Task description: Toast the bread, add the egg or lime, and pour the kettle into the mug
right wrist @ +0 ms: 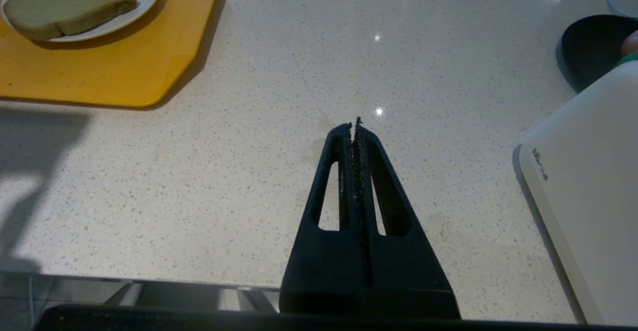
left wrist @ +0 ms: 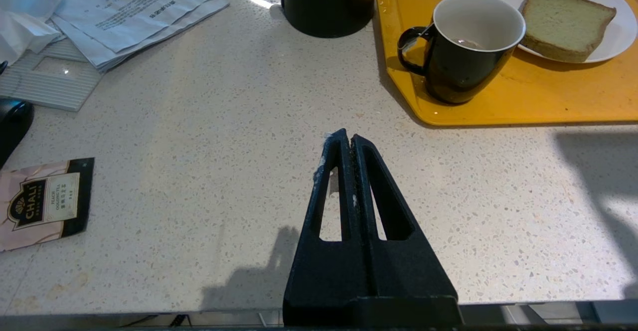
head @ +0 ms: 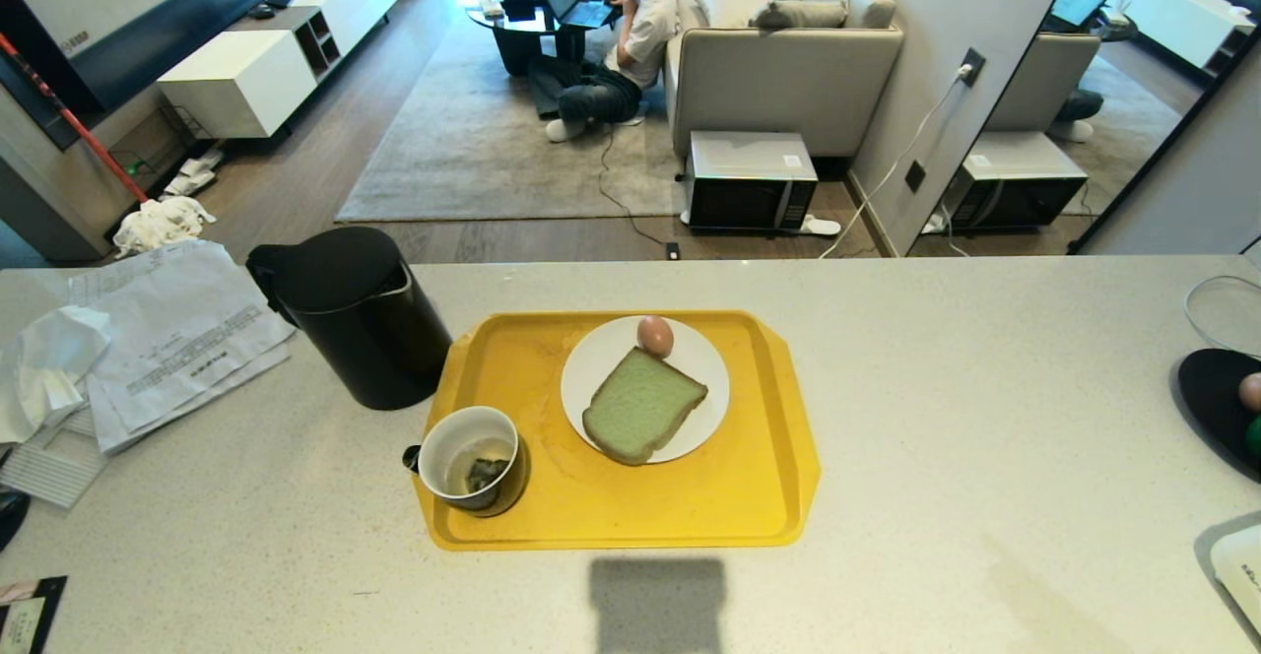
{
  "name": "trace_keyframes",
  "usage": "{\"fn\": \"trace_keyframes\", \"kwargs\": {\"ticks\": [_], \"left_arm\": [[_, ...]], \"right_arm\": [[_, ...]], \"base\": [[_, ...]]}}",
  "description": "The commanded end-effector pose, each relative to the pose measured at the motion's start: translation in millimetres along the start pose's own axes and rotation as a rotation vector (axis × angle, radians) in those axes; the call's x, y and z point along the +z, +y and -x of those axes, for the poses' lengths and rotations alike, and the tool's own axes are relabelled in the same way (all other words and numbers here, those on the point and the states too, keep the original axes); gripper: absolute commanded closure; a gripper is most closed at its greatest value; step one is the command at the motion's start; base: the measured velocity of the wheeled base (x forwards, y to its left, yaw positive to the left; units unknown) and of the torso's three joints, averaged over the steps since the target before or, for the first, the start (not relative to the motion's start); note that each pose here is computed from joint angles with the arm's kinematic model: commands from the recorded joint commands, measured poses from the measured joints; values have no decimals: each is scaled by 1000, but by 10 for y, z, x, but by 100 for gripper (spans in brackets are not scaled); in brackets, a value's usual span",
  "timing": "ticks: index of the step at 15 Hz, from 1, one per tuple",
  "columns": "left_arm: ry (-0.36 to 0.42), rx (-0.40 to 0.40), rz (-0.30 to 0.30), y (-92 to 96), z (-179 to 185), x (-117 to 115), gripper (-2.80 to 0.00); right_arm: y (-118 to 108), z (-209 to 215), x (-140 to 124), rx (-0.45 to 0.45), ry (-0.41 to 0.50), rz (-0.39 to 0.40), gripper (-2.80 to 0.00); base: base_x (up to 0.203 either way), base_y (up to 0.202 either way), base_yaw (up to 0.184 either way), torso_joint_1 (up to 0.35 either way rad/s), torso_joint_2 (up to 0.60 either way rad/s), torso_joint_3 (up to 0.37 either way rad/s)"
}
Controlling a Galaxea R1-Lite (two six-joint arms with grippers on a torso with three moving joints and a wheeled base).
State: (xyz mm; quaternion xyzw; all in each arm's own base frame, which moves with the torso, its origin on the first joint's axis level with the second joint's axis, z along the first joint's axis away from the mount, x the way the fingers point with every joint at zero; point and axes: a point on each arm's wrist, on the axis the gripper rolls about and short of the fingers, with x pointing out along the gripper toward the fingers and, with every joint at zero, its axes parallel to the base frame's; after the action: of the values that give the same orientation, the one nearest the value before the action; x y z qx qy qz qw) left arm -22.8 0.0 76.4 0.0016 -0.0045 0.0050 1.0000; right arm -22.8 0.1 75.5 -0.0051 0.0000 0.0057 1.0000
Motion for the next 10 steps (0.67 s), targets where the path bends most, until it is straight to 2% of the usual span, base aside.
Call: {"fn": "trace_keyframes", "kwargs": {"ticks": [1, 10], "left_arm": [[-2, 1, 2, 0, 1, 0, 0], [-3, 1, 0, 0, 1, 2, 0]], "right_arm": [[0, -1, -4, 1, 2, 1, 0], [0, -1, -4, 1, 2, 1, 0]], "base": [[0, 0, 0, 0, 0, 0], [0, 0, 0, 0, 0, 0]]}}
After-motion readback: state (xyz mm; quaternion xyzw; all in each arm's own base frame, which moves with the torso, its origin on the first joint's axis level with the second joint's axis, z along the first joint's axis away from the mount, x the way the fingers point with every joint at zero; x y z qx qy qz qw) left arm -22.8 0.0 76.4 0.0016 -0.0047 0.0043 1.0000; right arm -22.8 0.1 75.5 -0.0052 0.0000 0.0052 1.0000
